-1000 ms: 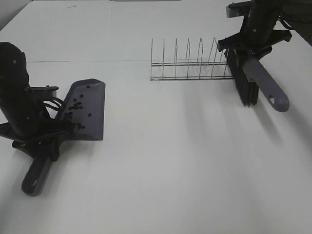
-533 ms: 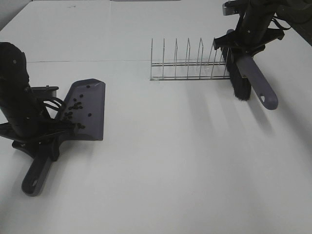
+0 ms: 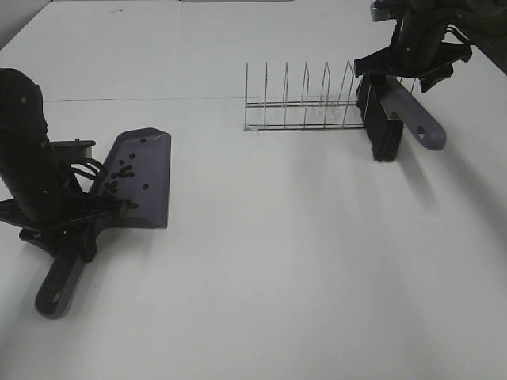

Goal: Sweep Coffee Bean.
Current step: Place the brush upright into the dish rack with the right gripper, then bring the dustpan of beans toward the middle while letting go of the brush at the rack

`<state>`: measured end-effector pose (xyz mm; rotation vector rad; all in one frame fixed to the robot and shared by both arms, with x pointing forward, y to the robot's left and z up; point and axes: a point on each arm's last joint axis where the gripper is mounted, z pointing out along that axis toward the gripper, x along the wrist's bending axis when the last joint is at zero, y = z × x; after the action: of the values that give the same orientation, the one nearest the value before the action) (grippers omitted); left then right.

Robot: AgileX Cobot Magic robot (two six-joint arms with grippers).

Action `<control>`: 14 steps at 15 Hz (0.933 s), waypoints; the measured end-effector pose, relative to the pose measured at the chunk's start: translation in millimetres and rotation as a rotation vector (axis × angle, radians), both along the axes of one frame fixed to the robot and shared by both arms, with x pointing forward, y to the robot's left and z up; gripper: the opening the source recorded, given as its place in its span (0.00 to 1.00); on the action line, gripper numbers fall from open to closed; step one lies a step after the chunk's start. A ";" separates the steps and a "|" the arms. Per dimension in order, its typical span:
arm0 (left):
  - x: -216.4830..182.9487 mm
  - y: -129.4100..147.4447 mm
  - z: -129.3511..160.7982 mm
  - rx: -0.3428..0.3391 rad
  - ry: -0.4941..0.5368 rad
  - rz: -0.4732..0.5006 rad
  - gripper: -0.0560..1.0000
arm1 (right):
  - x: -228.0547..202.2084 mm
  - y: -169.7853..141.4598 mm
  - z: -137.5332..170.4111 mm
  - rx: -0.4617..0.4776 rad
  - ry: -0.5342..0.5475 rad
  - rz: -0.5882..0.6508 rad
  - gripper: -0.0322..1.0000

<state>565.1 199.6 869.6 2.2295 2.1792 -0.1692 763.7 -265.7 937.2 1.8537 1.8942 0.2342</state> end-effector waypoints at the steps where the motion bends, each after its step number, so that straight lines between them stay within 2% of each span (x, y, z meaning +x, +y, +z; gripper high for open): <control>1: 0.0 0.0 0.0 0.000 0.000 0.000 0.36 | -0.3 0.0 5.9 0.002 -0.013 0.001 0.70; 7: 9.5 -6.7 12.4 -0.023 -0.077 0.020 0.36 | -10.6 2.2 70.0 0.062 -0.126 -0.010 0.72; 11: 4.2 -40.9 15.2 -0.043 -0.122 -0.026 0.36 | -13.2 4.0 74.8 0.086 -0.119 -0.018 0.72; 14: 3.4 -46.2 7.0 -0.044 -0.093 -0.012 0.36 | -15.3 4.0 73.5 0.089 -0.093 -0.026 0.72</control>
<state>568.5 153.3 876.6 2.1812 2.0953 -0.1103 748.4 -261.7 1010.7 1.8900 1.8228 0.3950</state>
